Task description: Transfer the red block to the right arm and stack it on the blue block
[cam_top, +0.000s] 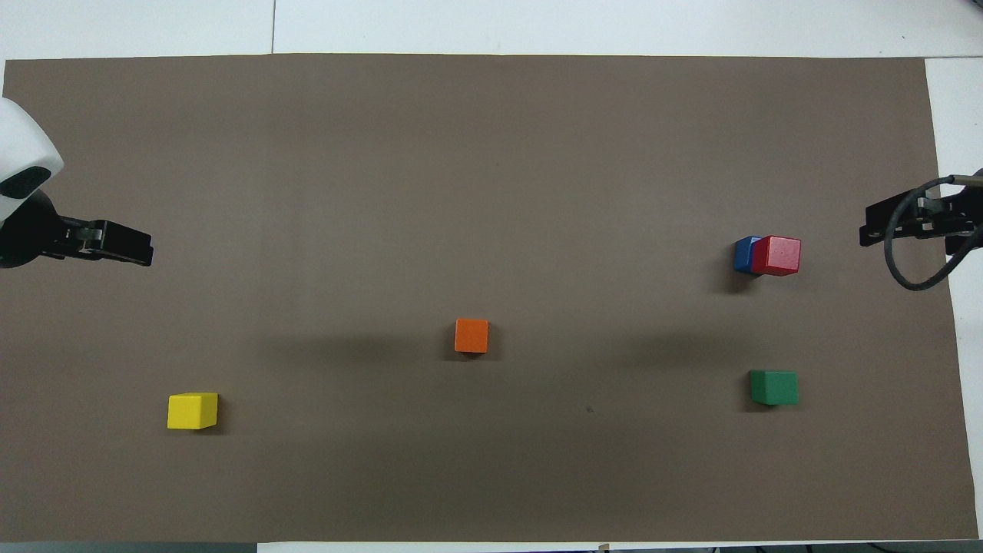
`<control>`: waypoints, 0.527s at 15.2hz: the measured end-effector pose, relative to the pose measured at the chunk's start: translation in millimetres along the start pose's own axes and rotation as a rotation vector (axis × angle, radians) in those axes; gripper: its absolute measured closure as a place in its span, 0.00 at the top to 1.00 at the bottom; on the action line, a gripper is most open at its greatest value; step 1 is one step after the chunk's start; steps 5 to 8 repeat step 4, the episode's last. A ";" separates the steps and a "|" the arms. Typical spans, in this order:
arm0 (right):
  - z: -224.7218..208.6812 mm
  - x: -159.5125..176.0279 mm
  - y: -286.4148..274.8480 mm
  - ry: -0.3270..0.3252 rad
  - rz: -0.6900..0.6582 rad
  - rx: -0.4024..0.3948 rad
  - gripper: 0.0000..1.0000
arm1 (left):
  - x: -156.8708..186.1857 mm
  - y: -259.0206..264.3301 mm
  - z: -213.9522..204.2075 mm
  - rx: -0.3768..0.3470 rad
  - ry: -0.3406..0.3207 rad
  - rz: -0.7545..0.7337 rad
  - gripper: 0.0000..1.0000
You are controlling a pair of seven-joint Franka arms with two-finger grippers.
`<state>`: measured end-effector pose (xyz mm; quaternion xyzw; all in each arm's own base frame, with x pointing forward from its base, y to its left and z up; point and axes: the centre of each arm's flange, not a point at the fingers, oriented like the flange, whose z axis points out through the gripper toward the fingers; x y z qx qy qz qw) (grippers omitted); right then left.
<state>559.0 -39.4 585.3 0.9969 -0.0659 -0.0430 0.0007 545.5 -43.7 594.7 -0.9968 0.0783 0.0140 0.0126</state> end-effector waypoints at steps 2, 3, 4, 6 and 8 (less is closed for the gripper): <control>0.1 0.0 0.0 0.000 -0.022 0.000 1.00 | 0.0 0.0 0.0 0.000 0.000 0.000 1.00; 0.5 0.0 0.0 -0.001 -0.028 0.000 1.00 | 0.0 0.0 0.0 0.000 0.000 0.000 1.00; 0.9 0.0 0.0 -0.002 -0.030 0.000 1.00 | 0.0 0.0 0.0 0.000 0.000 0.000 1.00; 0.9 0.0 0.0 -0.002 -0.030 0.000 1.00 | 0.0 0.0 0.0 0.000 0.000 0.000 1.00; 0.9 0.0 0.0 -0.002 -0.030 0.000 1.00 | 0.0 0.0 0.0 0.000 0.000 0.000 1.00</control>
